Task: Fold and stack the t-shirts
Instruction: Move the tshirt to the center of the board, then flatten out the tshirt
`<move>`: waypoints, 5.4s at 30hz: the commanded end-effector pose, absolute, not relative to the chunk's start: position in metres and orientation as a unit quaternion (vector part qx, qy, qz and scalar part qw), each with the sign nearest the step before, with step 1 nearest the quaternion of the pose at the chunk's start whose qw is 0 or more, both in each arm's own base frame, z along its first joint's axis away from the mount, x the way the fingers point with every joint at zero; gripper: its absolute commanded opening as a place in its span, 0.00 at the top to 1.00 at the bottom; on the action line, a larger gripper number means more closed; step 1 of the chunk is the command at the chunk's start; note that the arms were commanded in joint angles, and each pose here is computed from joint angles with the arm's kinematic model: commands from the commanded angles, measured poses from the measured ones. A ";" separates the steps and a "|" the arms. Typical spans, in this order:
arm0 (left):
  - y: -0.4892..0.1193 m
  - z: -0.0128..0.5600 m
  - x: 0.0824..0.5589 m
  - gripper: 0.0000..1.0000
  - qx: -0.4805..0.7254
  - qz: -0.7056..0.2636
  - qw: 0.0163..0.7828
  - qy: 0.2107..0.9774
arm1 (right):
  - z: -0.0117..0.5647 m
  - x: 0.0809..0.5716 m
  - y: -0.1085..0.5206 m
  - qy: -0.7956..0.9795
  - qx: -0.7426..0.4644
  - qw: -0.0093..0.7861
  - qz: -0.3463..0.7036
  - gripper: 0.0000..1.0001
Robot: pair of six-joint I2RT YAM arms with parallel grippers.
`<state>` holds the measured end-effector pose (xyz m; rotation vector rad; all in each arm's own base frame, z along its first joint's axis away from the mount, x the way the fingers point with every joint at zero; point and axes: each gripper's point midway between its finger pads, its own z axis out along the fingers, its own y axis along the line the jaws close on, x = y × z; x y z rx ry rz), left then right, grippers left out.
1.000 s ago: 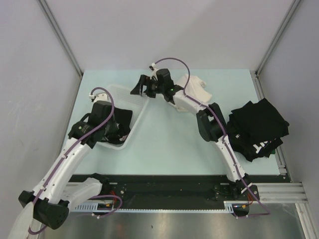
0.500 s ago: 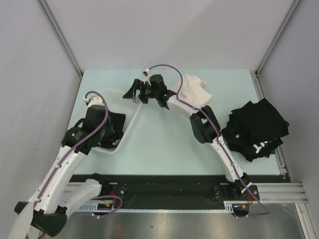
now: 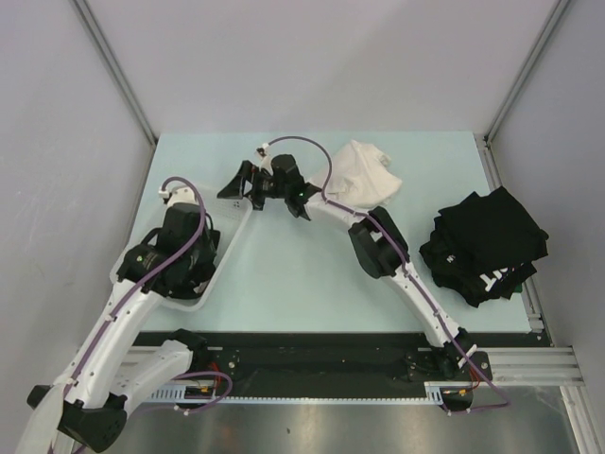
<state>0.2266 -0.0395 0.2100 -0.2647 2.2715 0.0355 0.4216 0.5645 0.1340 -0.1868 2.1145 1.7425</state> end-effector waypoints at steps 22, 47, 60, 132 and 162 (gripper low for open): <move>-0.137 0.158 0.291 0.62 0.026 -0.139 0.384 0.912 | 0.210 0.466 0.361 0.801 -0.104 0.379 0.452 0.00; -0.178 0.085 0.424 0.90 0.092 -0.016 0.319 0.943 | 0.243 0.425 0.278 0.827 -0.105 0.382 0.399 0.00; -0.114 0.086 0.415 1.00 0.009 0.104 0.293 0.950 | 0.230 0.431 0.275 0.828 -0.087 0.372 0.412 0.00; -0.187 0.203 0.357 0.68 0.057 -0.135 0.396 0.906 | 0.114 0.481 0.126 0.923 -0.013 0.374 0.095 0.15; -0.190 0.187 0.322 0.70 0.052 -0.143 0.372 0.916 | 0.407 0.496 0.275 0.761 -0.183 0.570 0.248 1.00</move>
